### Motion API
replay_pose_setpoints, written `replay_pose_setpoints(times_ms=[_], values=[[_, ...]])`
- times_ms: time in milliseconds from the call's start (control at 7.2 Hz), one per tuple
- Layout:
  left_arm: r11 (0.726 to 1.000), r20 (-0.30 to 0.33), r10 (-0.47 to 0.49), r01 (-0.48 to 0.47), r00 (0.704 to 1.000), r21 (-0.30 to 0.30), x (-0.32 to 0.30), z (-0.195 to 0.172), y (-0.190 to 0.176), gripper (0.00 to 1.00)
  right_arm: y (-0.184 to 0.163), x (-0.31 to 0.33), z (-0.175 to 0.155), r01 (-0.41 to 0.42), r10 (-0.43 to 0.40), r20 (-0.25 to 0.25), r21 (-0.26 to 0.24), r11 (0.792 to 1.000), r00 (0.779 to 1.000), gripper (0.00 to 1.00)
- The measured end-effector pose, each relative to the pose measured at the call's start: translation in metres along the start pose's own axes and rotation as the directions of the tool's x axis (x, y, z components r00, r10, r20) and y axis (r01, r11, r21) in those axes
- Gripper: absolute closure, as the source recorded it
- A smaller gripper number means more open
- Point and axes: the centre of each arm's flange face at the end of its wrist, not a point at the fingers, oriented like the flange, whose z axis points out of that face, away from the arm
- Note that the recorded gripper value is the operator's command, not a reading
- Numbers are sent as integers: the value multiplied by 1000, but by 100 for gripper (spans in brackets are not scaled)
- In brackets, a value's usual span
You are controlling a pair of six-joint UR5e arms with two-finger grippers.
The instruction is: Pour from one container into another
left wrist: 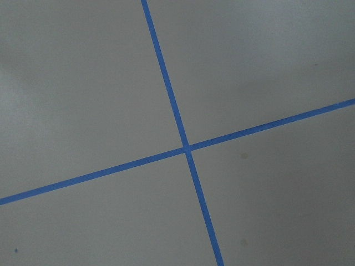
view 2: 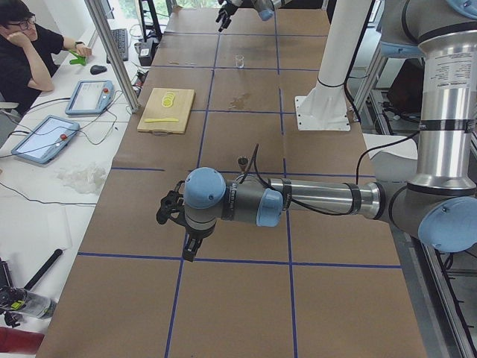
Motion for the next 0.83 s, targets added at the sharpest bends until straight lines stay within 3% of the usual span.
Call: replay_pose_setpoints(times_ms=[278,555,833], values=[[1000,0,0,0,1000,0,0,0,0,0,-2,95,-45,42,-39,23,-143,989,999,0],[1000,-1,0,0,1000,-2,0,1,1,0,24,158,-80,77,-72,33,-223,972,997,0],[1000,-2,-4,4,1000,-7,-2,3,2,0,54,190,-91,-21,31,23,-346,938,999,0]])
